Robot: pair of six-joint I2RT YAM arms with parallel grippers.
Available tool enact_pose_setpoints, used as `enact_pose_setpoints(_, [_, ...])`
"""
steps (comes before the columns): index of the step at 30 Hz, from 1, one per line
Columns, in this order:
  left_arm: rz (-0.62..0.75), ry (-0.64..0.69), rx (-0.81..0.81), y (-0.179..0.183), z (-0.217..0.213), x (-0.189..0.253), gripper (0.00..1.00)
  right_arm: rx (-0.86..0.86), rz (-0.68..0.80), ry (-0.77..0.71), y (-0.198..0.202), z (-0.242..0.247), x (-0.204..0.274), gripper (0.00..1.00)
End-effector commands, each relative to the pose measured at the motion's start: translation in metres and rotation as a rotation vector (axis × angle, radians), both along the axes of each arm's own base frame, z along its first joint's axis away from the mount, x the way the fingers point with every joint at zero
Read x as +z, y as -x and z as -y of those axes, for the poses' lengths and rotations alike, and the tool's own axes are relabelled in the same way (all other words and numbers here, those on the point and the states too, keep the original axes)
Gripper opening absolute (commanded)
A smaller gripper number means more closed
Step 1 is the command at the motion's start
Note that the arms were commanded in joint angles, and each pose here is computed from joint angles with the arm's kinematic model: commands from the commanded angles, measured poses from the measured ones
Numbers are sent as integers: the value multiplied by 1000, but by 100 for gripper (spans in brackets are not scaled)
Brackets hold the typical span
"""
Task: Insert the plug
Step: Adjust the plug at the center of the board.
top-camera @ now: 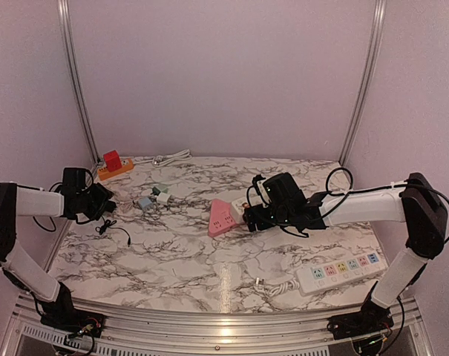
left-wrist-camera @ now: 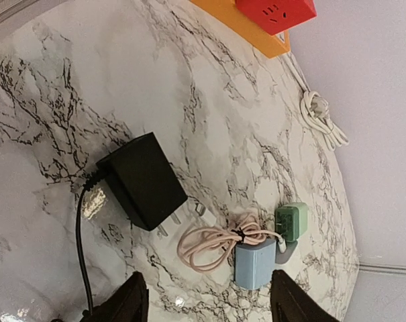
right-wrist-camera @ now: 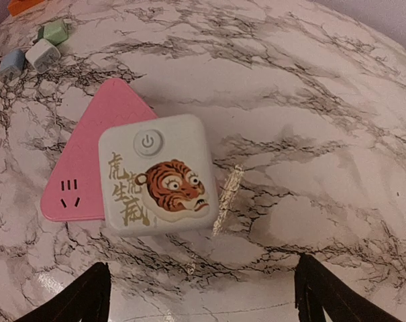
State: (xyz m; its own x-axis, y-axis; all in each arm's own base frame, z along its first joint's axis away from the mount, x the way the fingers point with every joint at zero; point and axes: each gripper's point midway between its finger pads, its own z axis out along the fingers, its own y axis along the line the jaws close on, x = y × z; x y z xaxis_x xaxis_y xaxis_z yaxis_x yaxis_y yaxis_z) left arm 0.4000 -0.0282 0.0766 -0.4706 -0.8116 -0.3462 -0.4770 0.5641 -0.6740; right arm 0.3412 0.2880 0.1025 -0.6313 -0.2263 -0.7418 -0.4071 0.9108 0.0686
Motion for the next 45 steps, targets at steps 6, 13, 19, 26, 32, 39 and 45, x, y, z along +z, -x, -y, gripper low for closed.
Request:
enact_pose_setpoints(6, [-142, -74, 78, 32, -19, -32, 63, 2, 14, -26, 1, -4, 7, 89])
enact_pose_setpoints(13, [-78, -181, 156, 40, -41, -12, 62, 10, 11, -33, 0, -8, 6, 89])
enact_pose_setpoints(19, [-144, -172, 109, 43, -34, -34, 61, 12, 13, -36, -1, -9, 8, 89])
enact_pose_setpoints(26, [-189, -141, 73, 40, -26, -61, 55, 13, 11, -26, -1, -9, 7, 89])
enact_pose_setpoints(32, [-183, -113, 36, 38, -18, -64, 48, 14, 2, -27, -2, -11, 4, 88])
enact_pose_setpoints(39, [-182, -99, -7, 36, -12, -66, 36, 14, 1, -29, -3, -12, 3, 89])
enact_pose_setpoints(45, [-181, -98, -21, 37, -9, -66, 17, 15, -5, -31, -1, -12, 0, 88])
